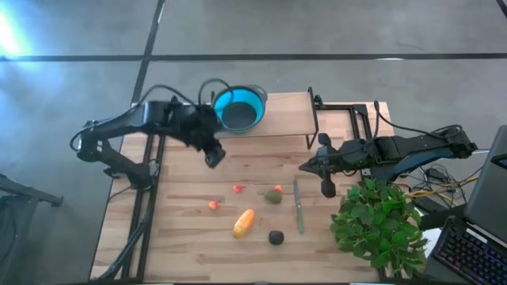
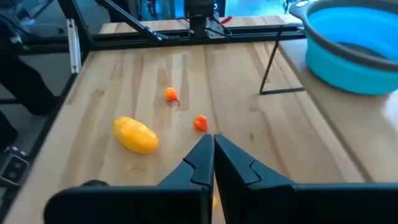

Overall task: Pick & Place Fruit
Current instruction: Put the green kiwi in the blue strainer bowl on the shelf

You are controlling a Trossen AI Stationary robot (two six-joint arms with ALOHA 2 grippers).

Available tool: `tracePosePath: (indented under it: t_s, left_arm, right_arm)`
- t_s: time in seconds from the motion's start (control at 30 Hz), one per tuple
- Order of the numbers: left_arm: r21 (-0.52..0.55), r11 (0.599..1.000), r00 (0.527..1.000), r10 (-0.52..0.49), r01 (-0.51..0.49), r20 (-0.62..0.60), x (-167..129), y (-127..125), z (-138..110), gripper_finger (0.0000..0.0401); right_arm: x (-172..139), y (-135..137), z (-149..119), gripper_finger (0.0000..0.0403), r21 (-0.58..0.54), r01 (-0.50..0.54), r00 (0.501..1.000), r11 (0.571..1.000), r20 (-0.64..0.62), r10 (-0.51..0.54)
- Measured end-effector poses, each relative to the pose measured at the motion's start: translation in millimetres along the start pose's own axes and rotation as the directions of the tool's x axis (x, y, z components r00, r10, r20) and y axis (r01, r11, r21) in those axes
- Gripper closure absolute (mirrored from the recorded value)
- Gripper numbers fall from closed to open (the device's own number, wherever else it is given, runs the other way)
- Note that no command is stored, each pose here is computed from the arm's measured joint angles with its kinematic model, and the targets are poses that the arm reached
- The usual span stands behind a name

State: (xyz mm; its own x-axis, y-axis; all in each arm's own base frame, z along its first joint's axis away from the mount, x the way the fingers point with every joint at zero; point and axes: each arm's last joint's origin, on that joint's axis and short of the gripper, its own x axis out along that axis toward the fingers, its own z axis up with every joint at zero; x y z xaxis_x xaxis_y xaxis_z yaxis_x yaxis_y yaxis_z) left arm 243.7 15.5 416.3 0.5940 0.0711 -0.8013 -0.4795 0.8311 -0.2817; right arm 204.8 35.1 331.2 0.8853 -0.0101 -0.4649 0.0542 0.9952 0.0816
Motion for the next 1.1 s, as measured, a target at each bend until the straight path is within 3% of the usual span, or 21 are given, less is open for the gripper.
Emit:
tracePosePath:
  t_s: [0.27, 0.47, 0.73, 1.1]
  left_arm:
    - [0.088, 0.996, 0.999, 0.003, 0.002, -0.053, 31.8, -28.2, -32.9, 0.0245]
    - [0.128, 0.991, 0.996, -0.016, 0.028, -0.087, 52.3, -37.7, -56.6, 0.0245]
    - [0.159, 0.987, 0.997, -0.002, 0.015, -0.081, 69.2, -38.9, -89.1, 0.0245]
    - [0.116, 0.988, 0.994, -0.110, 0.107, 0.025, 80.3, -27.0, -137.7, 0.0245]
  right_arm:
    - [7.6, 16.0, -3.3, 0.0394, 0.066, -0.054, 0.998, 0.996, -0.021, 0.056]
    - [23.9, 30.2, 9.4, 0.0394, 0.058, -0.063, 0.995, 0.996, -0.073, 0.067]
    - [53.9, 41.3, 24.6, 0.0394, -0.033, 0.003, 0.968, 0.999, -0.250, -0.012]
    - [96.9, 52.6, 20.7, 0.0394, -0.033, 0.046, 0.915, 0.998, -0.401, -0.055]
